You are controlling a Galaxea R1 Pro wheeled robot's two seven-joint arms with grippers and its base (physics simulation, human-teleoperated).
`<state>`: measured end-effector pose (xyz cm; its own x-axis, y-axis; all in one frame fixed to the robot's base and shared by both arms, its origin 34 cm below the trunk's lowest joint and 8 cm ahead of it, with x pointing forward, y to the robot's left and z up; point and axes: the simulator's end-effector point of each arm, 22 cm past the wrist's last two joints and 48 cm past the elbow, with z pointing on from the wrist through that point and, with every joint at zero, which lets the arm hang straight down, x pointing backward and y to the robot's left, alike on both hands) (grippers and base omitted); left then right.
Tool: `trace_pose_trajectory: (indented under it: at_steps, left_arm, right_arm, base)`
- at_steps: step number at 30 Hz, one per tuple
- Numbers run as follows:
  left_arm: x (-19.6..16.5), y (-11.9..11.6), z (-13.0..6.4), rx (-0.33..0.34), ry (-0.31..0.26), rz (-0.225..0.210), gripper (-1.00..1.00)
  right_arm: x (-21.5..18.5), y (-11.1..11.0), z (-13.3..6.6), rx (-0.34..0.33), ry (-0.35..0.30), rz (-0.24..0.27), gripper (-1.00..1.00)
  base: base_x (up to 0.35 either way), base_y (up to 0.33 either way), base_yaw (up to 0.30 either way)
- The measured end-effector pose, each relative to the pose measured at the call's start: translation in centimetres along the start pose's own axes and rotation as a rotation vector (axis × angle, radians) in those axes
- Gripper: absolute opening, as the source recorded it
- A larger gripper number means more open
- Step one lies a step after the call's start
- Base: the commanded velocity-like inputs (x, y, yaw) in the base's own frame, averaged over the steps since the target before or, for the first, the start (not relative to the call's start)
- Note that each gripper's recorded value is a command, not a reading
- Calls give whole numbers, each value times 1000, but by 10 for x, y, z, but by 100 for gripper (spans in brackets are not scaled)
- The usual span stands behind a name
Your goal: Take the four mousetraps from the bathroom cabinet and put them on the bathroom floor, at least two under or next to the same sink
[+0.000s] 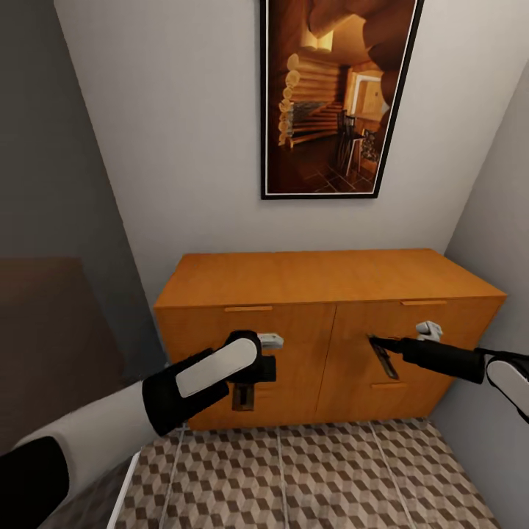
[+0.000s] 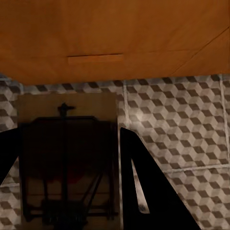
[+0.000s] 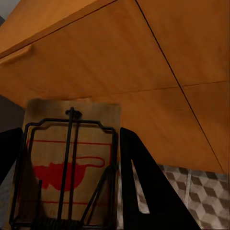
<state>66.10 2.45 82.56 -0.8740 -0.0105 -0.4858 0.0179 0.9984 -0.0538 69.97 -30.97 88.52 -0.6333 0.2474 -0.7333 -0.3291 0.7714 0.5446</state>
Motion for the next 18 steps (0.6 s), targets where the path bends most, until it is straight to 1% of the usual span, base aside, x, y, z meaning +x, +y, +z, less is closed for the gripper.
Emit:
trace_pose_trajectory:
  at_steps: [4,6,10,12,13,16,18]
  left_arm:
    - [15,-3,6,-13,4,40,-100]
    - [21,-4,9,-13,4,52,-100]
    - [35,-9,19,-4,-5,36,-100]
    - [48,-8,33,-13,-2,41,-100]
    - [63,-5,50,-16,9,61,-100]
    - [79,-1,76,3,25,89,-100]
    - [84,1,87,17,16,84,-100]
  right_arm:
    - [15,-4,4,17,36,-17,-100]
    - [20,-6,5,23,46,-21,-100]
    - [39,-15,4,49,80,-28,-100]
    - [52,-22,3,72,104,-38,-100]
    - [63,-29,2,95,125,-54,-100]
    - [81,-42,-1,132,160,-69,-100]
    - [93,-47,-3,143,181,-67,-100]
  base:
    - [0,0,0]
    - [0,0,0]
    - [0,0,0]
    - [0,0,0]
    - [0,0,0]
    - [0,0,0]
    - [0,0,0]
